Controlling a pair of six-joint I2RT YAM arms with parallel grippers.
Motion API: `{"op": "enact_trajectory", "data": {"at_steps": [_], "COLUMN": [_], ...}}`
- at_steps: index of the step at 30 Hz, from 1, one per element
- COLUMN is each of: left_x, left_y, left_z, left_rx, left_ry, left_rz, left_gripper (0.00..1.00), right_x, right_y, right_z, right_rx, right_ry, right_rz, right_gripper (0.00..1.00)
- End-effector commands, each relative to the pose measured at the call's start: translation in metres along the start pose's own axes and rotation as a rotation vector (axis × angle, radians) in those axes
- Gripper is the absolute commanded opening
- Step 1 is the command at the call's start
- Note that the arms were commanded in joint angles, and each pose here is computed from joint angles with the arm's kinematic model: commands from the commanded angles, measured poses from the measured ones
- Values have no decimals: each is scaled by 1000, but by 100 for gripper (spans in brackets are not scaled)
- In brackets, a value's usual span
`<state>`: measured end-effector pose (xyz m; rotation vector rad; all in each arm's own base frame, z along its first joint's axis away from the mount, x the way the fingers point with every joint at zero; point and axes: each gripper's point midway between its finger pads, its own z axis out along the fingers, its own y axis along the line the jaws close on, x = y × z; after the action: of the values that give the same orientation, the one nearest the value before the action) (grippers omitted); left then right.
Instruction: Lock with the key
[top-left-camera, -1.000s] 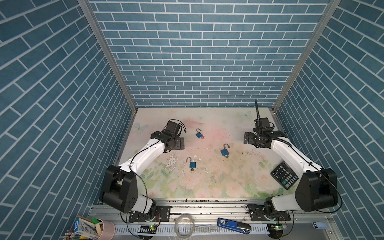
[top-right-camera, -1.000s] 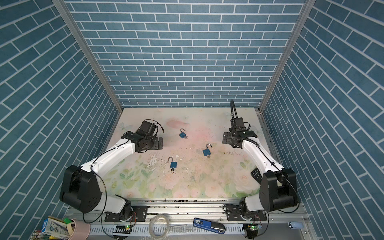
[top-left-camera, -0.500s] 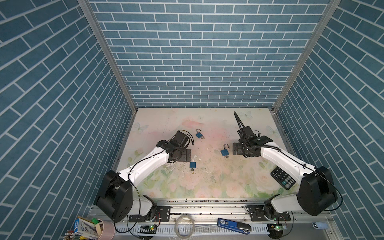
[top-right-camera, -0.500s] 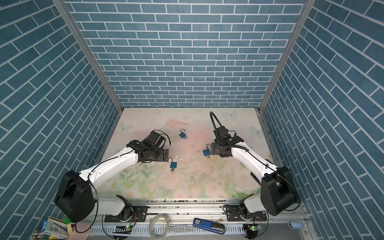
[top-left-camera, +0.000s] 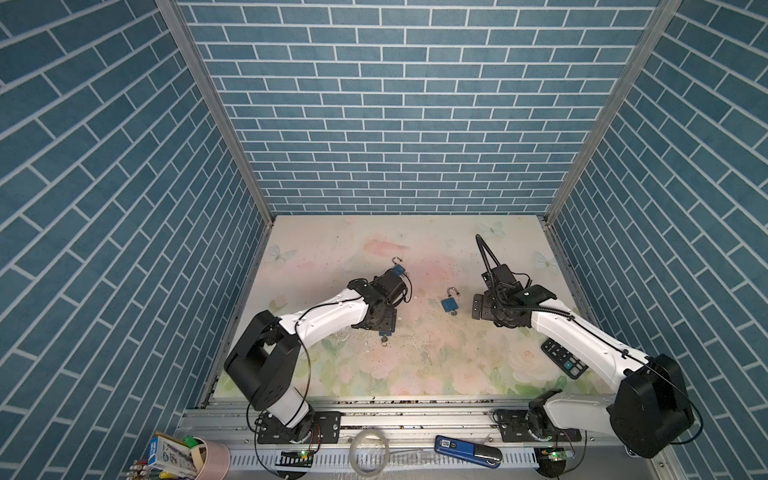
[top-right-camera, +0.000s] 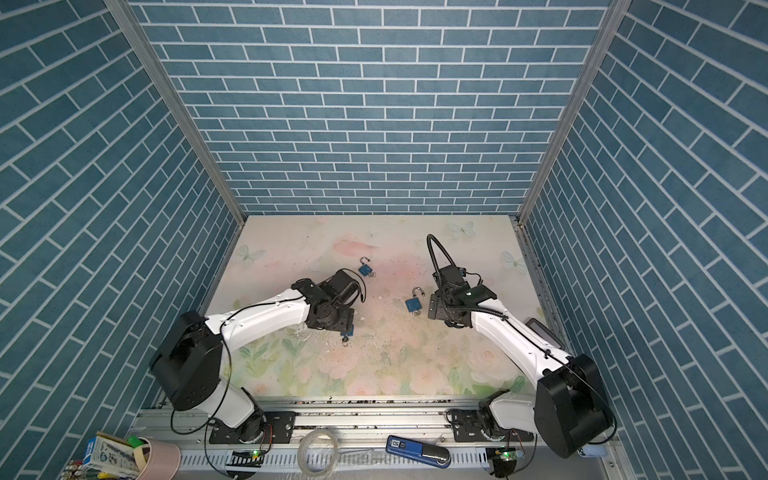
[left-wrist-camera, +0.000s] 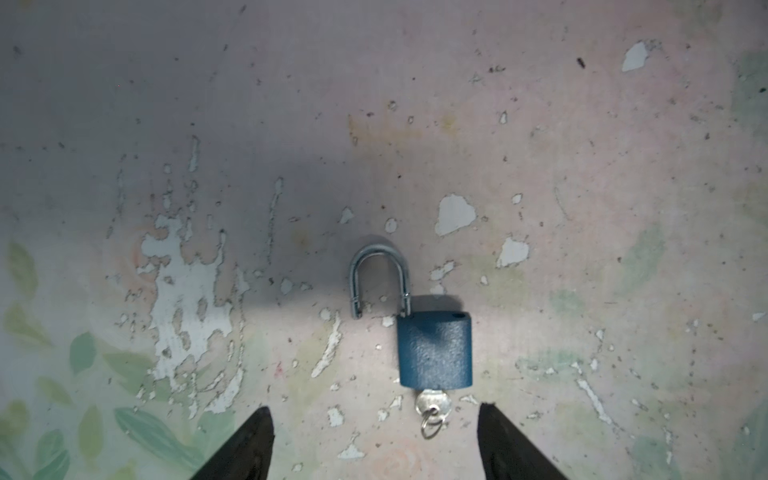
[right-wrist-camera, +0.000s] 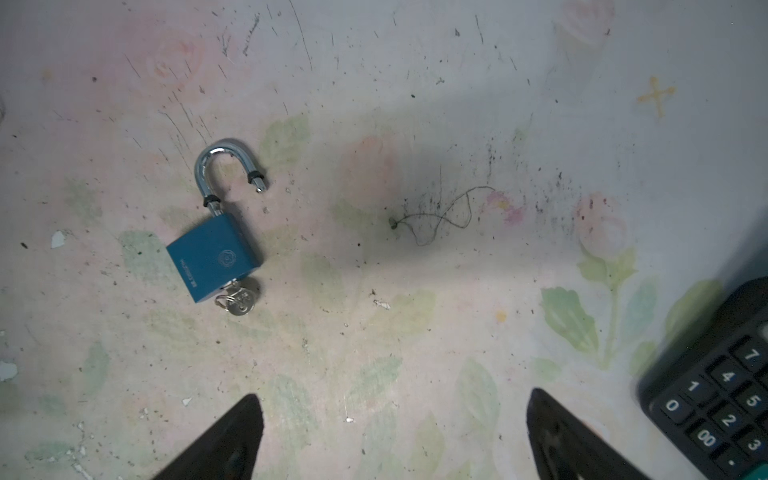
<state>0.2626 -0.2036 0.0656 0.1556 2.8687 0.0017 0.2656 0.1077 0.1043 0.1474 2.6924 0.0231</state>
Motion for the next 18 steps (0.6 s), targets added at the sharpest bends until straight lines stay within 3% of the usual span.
{"op": "enact_trajectory", "data": {"at_steps": [1, 18], "left_x": [0, 2], "left_y": [-12, -29], "left_z": [6, 34], "left_rx": [-23, -36], "left_ry": [34, 89], "left_rz": [-6, -28], "left_gripper": [75, 67], "right_x": [10, 14], "right_y": [-7, -22], "right_z": [-5, -12], "right_rx": [4, -21], "right_ry": [11, -11], "right_rz": [39, 88], "right_gripper": [99, 99]}}
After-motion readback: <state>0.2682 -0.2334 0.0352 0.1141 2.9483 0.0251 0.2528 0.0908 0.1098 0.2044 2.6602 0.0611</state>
